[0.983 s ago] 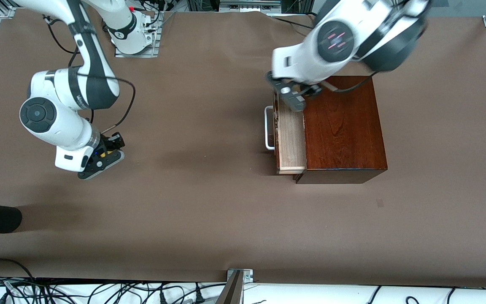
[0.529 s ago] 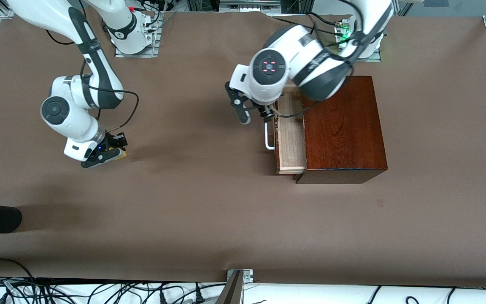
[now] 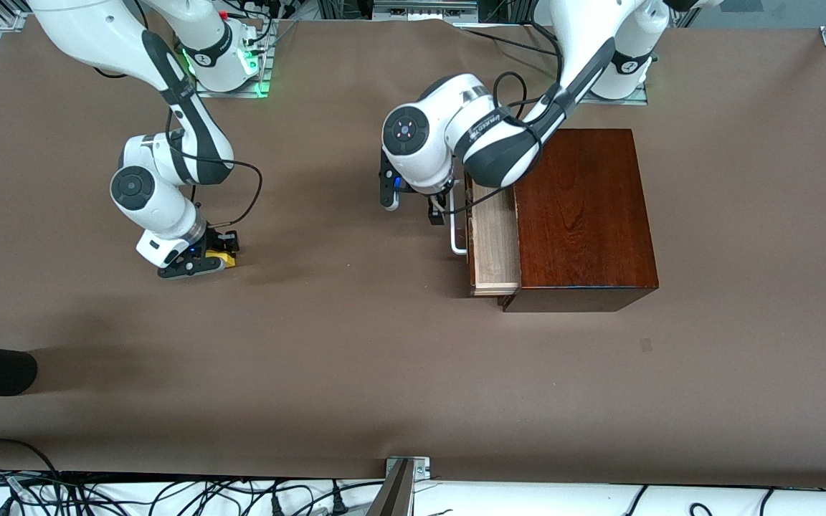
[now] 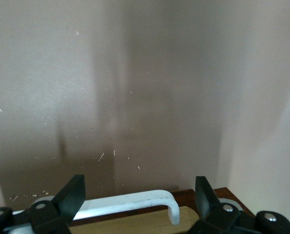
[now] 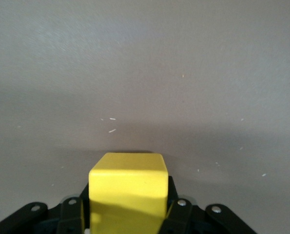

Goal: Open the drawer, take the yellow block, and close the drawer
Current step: 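Push the drawer shut with the left gripper while the right gripper lowers the cube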

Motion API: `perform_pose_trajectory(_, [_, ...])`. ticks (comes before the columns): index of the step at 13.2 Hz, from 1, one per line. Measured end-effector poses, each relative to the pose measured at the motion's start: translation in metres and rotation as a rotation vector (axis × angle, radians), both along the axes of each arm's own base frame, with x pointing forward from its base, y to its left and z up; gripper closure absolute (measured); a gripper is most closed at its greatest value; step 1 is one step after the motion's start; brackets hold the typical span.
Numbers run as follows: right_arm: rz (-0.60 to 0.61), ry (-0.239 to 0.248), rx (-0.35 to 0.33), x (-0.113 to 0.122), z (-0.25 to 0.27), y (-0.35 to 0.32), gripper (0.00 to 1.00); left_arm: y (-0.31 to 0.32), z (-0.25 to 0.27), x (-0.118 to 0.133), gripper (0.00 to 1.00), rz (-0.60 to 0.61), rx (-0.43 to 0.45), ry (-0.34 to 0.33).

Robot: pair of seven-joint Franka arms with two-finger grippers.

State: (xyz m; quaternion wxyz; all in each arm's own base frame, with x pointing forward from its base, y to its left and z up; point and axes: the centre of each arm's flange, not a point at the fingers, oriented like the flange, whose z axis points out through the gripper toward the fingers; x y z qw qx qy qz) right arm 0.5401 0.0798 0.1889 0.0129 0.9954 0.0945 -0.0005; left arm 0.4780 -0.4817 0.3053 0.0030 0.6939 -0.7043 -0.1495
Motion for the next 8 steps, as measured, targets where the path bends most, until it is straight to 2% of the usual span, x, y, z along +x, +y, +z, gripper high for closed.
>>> perform_pose_trajectory(4, [-0.015, -0.003, 0.001, 0.0, -0.001, 0.0, 0.44, 0.006, -0.007, 0.0, 0.0, -0.036, 0.045, -0.002])
perform_pose_trajectory(5, [-0.018, -0.008, 0.002, 0.0, -0.002, -0.001, 0.38, 0.01, -0.007, 0.001, 0.0, -0.035, 0.065, 0.006])
perform_pose_trajectory(6, [-0.02, -0.021, 0.004, 0.002, -0.001, -0.002, 0.38, 0.019, -0.008, 0.003, 0.0, -0.028, 0.095, 0.023])
perform_pose_trajectory(8, [-0.021, -0.049, 0.011, 0.01, 0.018, -0.001, 0.2, 0.04, -0.008, 0.011, 0.0, 0.0, 0.147, 0.057])
